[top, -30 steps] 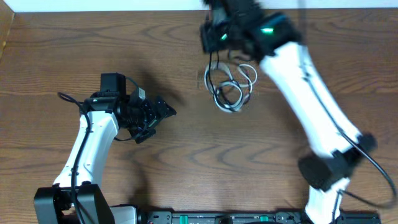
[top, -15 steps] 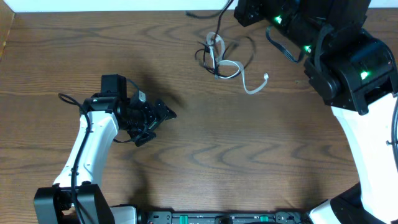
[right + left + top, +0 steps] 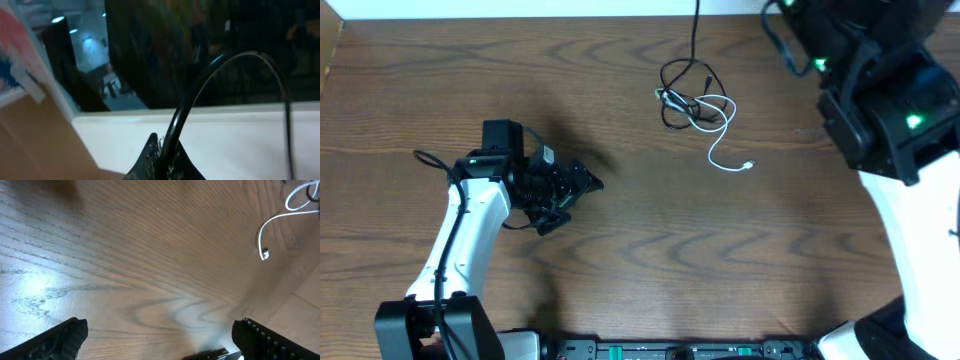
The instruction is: Untangle cables
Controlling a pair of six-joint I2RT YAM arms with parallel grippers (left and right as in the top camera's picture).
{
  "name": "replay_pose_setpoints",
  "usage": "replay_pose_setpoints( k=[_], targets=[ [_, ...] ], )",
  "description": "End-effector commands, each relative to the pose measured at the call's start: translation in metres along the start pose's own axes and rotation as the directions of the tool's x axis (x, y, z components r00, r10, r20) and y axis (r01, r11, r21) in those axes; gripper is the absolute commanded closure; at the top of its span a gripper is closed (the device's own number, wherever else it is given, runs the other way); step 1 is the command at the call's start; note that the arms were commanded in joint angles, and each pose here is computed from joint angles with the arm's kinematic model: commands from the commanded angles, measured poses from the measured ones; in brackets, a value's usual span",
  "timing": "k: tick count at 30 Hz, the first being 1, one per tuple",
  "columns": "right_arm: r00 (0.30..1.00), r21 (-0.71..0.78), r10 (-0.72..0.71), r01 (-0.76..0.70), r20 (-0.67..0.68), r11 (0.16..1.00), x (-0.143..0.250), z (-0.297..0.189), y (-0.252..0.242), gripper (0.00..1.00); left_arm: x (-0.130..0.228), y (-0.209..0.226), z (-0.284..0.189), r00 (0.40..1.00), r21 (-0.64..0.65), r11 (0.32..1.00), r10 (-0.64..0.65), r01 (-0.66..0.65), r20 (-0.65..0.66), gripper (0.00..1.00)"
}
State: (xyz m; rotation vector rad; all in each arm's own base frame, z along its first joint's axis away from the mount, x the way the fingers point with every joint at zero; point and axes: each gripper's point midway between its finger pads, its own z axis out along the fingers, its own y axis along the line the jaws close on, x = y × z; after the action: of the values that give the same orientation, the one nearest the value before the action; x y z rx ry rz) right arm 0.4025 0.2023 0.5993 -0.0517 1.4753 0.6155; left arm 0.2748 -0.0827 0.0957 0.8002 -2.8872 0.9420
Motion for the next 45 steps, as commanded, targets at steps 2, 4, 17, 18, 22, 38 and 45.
replay_pose_setpoints(
  k=[2, 4, 17, 18, 22, 38, 45],
  targets=[
    [1.0, 0.03, 0.011, -0.01, -0.008, 0.999, -0.013, -0.029, -0.003, 0.99, 0.006, -0.017, 0.0, 0.988, 0.102, 0.984, 0.152, -0.148, -0.032, 0.02],
    [0.998, 0.035, 0.008, -0.005, -0.066, 0.999, 0.001, -0.029, -0.005, 0.99, 0.019, -0.057, -0.012, 0.92, 0.338, 0.866, 0.392, -0.369, 0.0, 0.02],
    [0.98, -0.038, 0.033, -0.041, -0.195, 0.998, 0.031, -0.03, 0.006, 0.99, 0.013, -0.129, -0.119, 0.579, 0.074, 0.654, 0.604, -0.753, 0.548, 0.02],
    [0.978, -0.066, 0.034, -0.048, -0.206, 0.997, 0.033, -0.03, 0.011, 0.99, 0.015, -0.134, -0.125, 0.577, 0.091, 0.651, 0.588, -0.753, 0.568, 0.02],
    [0.96, -0.168, 0.09, -0.138, -0.265, 0.976, 0.04, -0.035, 0.032, 0.99, 0.029, -0.164, -0.14, 0.488, 0.15, 0.523, 0.604, -0.839, 0.63, 0.02],
    [0.906, -0.328, 0.165, -0.304, -0.39, 0.894, 0.048, -0.05, 0.07, 0.99, 0.054, -0.248, -0.091, 0.257, 0.121, 0.243, 0.671, -0.962, 0.696, 0.04],
    [0.901, -0.328, 0.169, -0.312, -0.399, 0.892, 0.049, -0.051, 0.071, 0.99, 0.053, -0.265, -0.063, 0.262, 0.161, 0.21, 0.67, -0.964, 0.694, 0.08]
  ],
)
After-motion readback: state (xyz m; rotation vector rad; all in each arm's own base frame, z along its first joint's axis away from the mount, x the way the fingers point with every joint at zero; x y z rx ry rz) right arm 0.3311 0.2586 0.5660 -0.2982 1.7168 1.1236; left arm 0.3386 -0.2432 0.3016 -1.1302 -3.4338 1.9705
